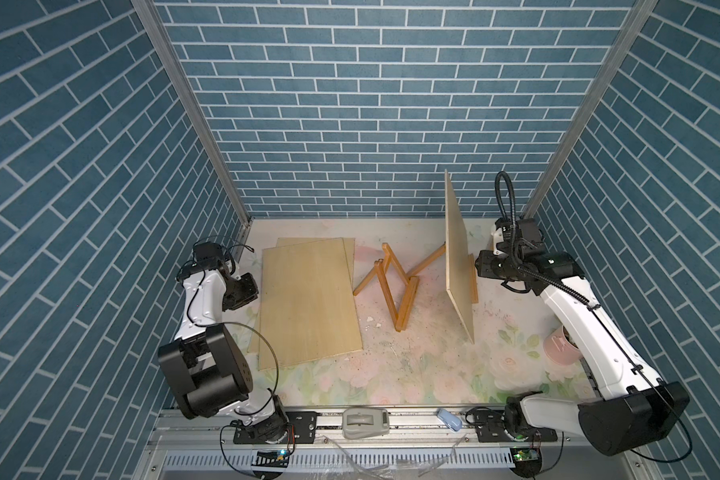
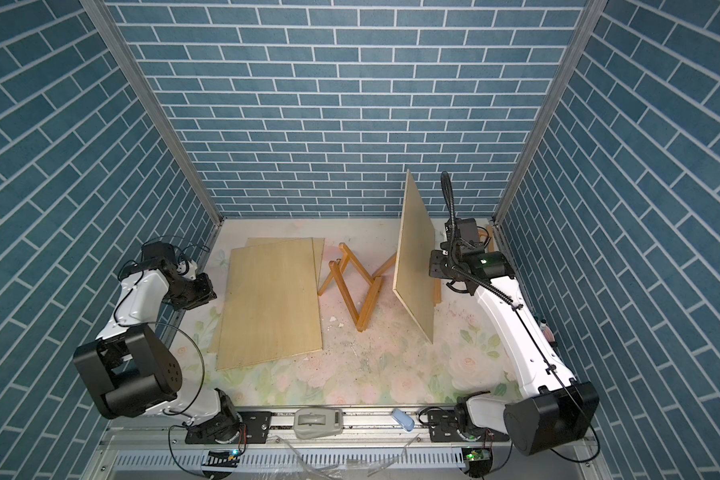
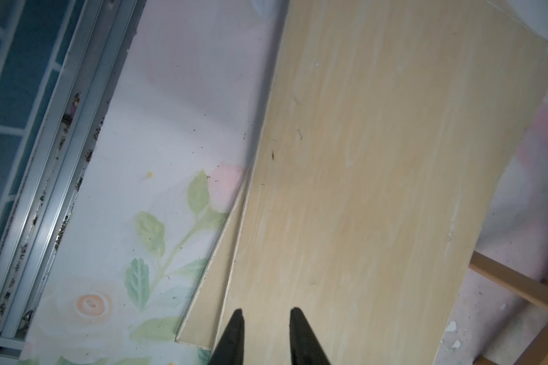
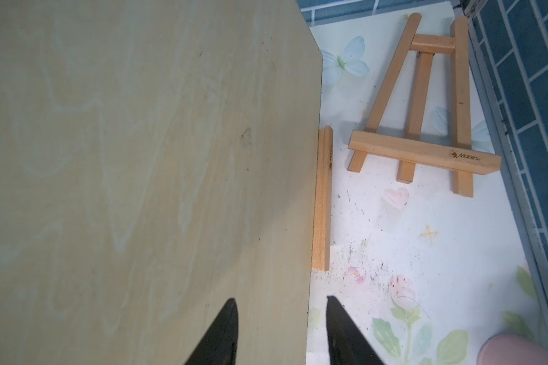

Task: Disassemble the easel
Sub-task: Place the drawing board on the drawing board.

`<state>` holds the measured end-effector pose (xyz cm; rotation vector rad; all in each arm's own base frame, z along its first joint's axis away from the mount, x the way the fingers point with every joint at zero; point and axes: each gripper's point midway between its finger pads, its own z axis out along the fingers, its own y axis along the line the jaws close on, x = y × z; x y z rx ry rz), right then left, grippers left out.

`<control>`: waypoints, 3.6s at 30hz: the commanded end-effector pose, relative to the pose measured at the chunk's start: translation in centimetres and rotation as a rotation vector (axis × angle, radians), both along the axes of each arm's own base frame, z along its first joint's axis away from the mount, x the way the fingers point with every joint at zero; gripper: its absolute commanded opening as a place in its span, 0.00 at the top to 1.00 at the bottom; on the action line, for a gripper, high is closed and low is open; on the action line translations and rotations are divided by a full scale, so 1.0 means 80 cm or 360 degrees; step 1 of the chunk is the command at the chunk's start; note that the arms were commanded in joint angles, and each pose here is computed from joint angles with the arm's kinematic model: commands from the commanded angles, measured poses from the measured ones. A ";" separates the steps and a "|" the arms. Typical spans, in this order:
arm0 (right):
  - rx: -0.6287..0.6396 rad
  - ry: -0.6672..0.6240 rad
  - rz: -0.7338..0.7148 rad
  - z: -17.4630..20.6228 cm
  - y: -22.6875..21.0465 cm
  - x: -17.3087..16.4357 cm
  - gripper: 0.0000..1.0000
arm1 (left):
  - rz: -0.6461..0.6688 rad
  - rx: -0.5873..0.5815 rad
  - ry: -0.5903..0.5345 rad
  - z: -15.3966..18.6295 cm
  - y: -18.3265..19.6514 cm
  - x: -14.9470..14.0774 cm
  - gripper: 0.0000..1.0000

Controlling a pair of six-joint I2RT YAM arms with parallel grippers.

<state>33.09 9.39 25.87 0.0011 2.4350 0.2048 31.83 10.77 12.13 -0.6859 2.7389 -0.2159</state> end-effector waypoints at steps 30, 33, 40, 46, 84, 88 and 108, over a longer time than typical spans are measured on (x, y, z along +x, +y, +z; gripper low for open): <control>-0.0079 -0.0029 -0.0094 0.013 -0.013 0.009 0.55 | 0.0118 -0.0104 0.0126 -0.110 0.054 0.181 0.84; -0.0075 -0.0029 -0.0104 0.015 -0.013 0.011 0.55 | 0.0109 -0.0116 0.0125 -0.114 0.050 0.189 0.84; -0.0068 -0.0022 -0.0132 0.014 -0.015 0.011 0.55 | 0.0091 -0.0133 0.0110 -0.116 0.044 0.207 0.84; -0.0058 -0.0005 -0.0149 0.009 -0.016 0.007 0.55 | 0.0066 -0.0149 0.0095 -0.119 0.035 0.220 0.84; -0.0038 -0.0004 -0.0167 0.010 -0.014 0.009 0.56 | 0.0030 0.0042 -0.0432 0.063 0.041 0.239 0.81; -0.0087 -0.0048 -0.0136 0.020 -0.018 0.009 0.56 | 0.0019 0.0068 -0.0621 0.125 0.022 0.199 0.81; -0.0008 -0.0677 0.0495 0.232 0.068 -0.051 0.64 | 0.0133 0.0158 -0.1023 0.263 -0.084 -0.089 0.78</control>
